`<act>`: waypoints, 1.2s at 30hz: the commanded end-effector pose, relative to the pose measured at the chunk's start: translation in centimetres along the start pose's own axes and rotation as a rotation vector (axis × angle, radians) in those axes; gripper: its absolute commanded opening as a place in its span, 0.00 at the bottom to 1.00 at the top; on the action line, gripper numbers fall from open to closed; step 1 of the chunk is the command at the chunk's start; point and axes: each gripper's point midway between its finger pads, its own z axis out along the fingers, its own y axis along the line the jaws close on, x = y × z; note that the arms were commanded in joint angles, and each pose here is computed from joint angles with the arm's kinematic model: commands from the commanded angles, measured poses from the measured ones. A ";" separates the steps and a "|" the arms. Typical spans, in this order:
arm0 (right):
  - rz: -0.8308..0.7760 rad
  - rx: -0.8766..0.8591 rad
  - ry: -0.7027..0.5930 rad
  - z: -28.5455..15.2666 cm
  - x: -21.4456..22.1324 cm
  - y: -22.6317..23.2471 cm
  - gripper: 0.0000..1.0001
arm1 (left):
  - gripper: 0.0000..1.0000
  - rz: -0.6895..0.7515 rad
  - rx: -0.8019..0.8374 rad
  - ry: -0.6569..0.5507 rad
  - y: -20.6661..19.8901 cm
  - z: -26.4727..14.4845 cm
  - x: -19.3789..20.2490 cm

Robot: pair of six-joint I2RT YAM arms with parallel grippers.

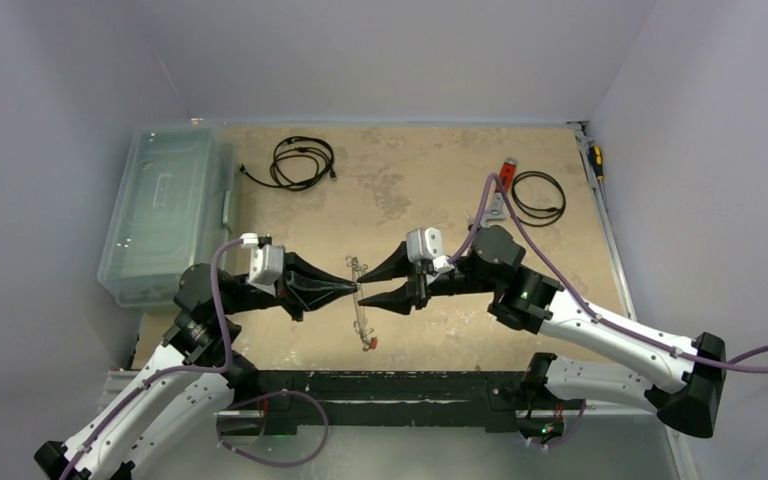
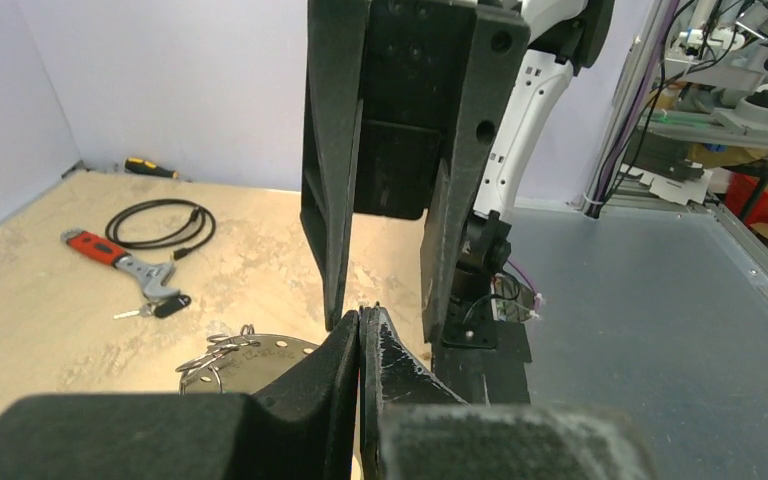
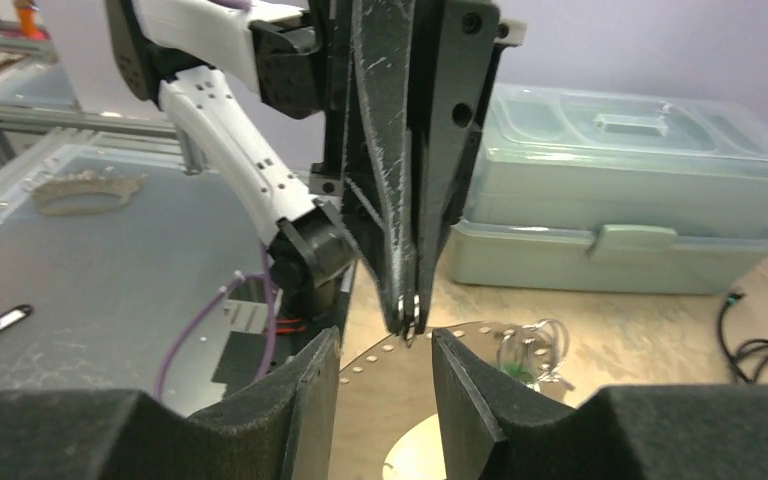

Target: Put the keys on the keyring

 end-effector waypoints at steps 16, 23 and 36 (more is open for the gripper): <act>-0.067 0.061 0.137 -0.6 -0.4 -1.5 0.31 | 0.00 0.025 0.049 -0.024 -1.0 0.2 -1.5; -0.076 0.024 0.126 -0.6 -1.3 -0.9 0.31 | 0.00 0.019 0.037 -0.019 -0.7 0.2 -1.3; -0.066 -0.039 0.154 -0.2 -0.6 -0.2 0.31 | 0.00 0.020 0.018 -0.016 -0.3 0.3 -1.2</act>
